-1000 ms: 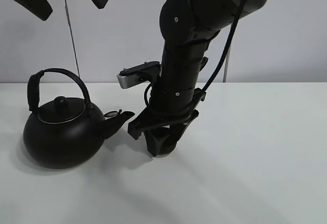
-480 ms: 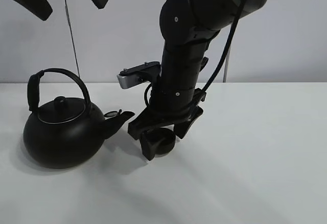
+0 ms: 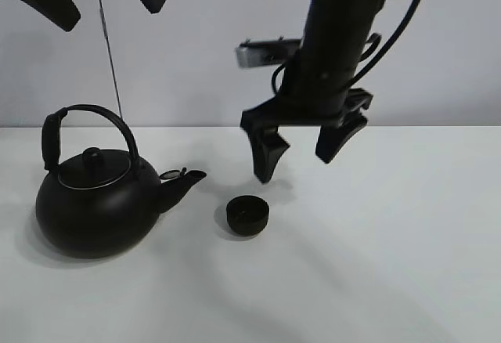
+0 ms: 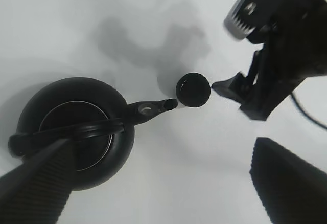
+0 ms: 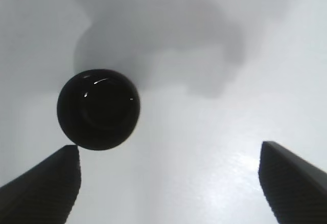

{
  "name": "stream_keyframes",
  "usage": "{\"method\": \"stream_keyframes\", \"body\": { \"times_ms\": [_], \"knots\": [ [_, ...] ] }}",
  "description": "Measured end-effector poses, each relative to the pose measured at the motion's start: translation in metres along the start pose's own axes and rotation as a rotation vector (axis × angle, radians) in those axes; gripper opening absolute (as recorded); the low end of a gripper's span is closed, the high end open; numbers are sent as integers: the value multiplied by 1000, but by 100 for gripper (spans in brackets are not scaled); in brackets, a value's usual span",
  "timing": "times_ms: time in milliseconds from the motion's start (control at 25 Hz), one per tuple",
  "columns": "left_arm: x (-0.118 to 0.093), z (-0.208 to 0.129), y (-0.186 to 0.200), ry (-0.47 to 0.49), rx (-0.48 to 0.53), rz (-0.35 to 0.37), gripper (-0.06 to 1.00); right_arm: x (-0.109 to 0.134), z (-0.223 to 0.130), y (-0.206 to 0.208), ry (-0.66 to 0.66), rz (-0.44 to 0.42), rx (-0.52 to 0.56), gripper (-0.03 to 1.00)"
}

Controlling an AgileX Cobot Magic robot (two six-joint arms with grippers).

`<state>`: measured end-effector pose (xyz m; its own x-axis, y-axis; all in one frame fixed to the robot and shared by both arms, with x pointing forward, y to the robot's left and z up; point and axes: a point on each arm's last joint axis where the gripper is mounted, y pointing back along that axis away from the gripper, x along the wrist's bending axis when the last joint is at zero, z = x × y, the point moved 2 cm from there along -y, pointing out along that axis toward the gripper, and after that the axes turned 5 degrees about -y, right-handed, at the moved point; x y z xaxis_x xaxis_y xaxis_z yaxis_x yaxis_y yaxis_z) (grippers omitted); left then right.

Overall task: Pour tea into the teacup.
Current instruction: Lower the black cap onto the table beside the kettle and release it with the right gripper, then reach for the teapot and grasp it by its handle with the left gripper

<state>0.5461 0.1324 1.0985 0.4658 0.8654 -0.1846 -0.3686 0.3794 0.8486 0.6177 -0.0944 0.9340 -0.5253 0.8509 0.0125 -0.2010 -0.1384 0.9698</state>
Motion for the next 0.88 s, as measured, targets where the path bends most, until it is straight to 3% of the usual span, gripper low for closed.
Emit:
{"method": "stream_keyframes", "body": {
  "times_ms": [400,520,880],
  "knots": [
    [0,0,0,0,-1,0,67,-78,-11,124,-439,150,-276,65],
    [0,0,0,0,-1,0,67,-84,-18,140,-472,150,-291,65],
    [0,0,0,0,-1,0,67,-84,-22,138,-473,154,-250,65]
  ]
}}
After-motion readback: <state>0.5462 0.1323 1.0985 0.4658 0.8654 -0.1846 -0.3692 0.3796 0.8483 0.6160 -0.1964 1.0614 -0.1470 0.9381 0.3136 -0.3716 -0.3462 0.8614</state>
